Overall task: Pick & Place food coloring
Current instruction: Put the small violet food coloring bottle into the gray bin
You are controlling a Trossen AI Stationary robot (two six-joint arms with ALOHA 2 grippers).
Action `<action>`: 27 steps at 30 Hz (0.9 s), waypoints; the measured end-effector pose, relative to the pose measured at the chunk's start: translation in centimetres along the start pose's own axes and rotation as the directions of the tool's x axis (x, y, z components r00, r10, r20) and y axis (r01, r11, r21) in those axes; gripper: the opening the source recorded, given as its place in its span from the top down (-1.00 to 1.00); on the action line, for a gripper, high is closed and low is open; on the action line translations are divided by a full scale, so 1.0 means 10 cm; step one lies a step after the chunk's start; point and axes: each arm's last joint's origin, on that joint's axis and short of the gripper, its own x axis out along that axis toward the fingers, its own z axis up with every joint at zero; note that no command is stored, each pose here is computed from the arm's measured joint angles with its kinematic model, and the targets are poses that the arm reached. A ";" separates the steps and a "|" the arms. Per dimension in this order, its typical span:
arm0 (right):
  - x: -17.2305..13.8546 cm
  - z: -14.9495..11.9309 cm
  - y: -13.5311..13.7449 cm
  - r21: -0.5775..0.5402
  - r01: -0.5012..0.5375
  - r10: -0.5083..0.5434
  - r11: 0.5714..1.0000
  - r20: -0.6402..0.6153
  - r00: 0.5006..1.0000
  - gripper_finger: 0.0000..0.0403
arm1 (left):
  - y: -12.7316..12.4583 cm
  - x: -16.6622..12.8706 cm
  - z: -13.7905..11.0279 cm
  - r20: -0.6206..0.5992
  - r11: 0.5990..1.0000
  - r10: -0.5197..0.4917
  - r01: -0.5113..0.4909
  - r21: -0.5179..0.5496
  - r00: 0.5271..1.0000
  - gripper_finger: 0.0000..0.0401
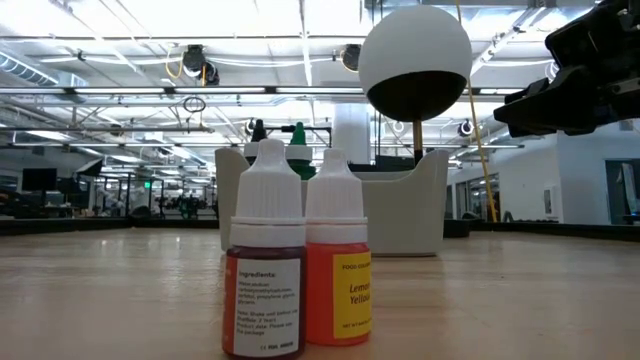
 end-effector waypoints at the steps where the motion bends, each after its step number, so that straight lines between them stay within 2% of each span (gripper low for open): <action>1: 0.00 0.00 0.00 0.000 0.000 0.000 1.000 0.000 1.000 1.00 | 0.03 0.05 -0.03 -0.018 0.998 0.040 -0.041 -0.044 0.999 0.91; 4: 0.00 0.00 0.00 0.000 0.000 0.000 1.000 0.000 1.000 1.00 | 0.07 0.14 -0.06 -0.048 0.988 0.092 -0.097 -0.121 0.995 0.89; 6: 0.00 0.00 0.00 0.000 0.000 0.000 1.000 -0.002 1.000 1.00 | 0.07 0.19 -0.07 -0.048 0.988 0.093 -0.098 -0.120 0.995 0.82; 10: 0.00 -0.01 0.00 -0.003 -0.001 0.001 1.000 -0.013 1.000 1.00 | 0.08 0.25 -0.08 -0.070 0.996 0.085 -0.084 0.019 0.994 0.58; 15: 0.00 -0.02 0.00 -0.005 -0.001 0.001 1.000 -0.020 1.000 1.00 | 0.04 0.30 -0.09 -0.072 0.985 0.044 -0.031 0.170 0.996 0.24; 21: 0.00 -0.02 0.00 -0.005 -0.002 0.002 1.000 -0.025 1.000 1.00 | 0.02 0.36 -0.09 -0.074 0.974 0.021 -0.004 0.228 0.997 -0.04; 27: 0.00 -0.03 0.00 -0.006 -0.002 0.002 1.000 -0.026 1.000 1.00 | 0.02 0.44 -0.16 -0.105 0.970 0.033 -0.007 0.243 0.994 -0.15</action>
